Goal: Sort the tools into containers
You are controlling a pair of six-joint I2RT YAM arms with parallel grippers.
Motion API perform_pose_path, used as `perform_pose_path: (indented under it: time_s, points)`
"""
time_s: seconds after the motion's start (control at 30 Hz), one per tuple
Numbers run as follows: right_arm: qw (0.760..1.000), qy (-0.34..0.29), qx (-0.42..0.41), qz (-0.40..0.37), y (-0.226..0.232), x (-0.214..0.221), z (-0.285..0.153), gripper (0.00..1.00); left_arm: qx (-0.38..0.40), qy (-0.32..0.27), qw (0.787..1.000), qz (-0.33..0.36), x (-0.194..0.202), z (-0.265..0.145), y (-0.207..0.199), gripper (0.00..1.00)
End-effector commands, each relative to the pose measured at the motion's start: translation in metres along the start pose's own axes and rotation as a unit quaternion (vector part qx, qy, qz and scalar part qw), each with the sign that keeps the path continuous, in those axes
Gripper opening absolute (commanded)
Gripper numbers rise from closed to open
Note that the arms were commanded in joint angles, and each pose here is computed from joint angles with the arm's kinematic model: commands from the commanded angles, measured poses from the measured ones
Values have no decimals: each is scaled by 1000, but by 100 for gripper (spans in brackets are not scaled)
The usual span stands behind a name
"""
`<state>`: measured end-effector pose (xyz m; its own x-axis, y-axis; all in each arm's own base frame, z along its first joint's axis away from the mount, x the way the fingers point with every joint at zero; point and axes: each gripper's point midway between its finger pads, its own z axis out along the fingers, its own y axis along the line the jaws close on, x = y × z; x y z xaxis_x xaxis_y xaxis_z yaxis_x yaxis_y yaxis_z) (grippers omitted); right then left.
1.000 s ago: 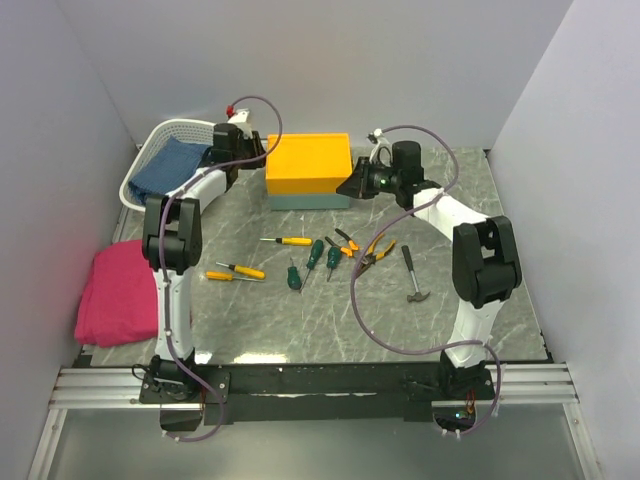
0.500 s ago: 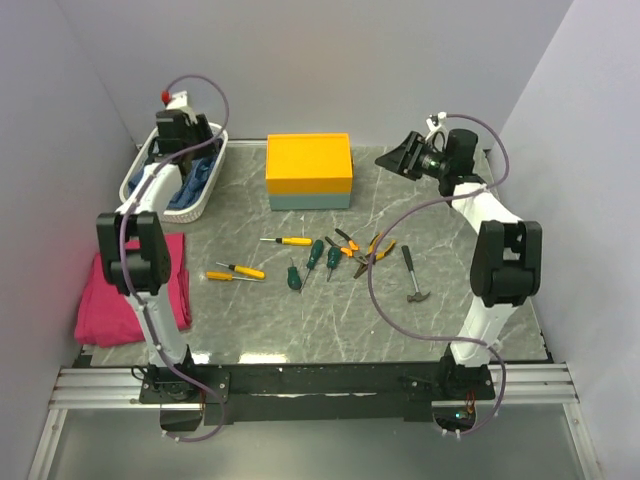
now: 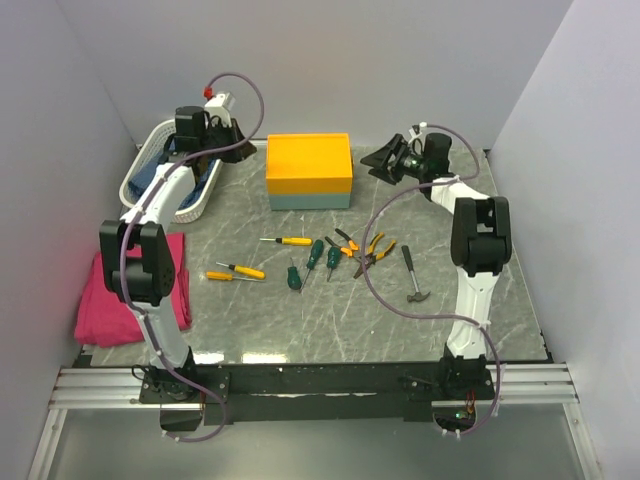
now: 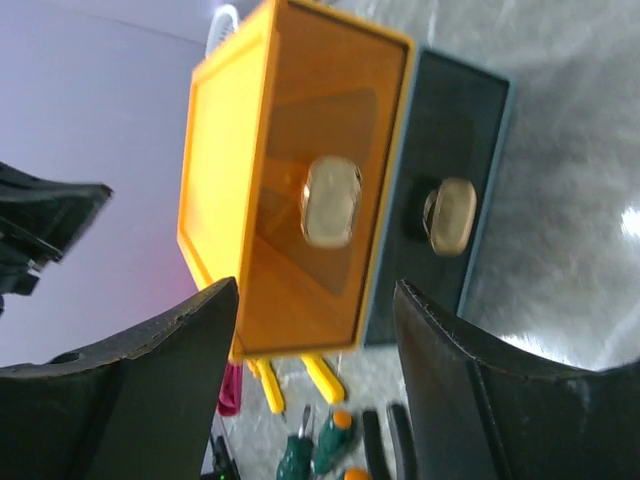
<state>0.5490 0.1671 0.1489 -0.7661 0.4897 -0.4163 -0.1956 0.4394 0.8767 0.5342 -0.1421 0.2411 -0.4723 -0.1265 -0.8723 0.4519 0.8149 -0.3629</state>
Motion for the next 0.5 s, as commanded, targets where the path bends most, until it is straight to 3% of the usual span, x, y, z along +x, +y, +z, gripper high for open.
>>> perform_pose_path:
  time_s: [0.0,0.2,0.47]
  points:
    - [998,-17,-44,-30,27,-16,20,70,50,18,999,9,17,12,-19,1]
    - [999,11,-48,-24,21,2,47,66,50,43,998,15,38,27,-25,2]
    - [998,-2,-58,-7,22,-8,63,63,51,68,993,77,59,41,-52,1]
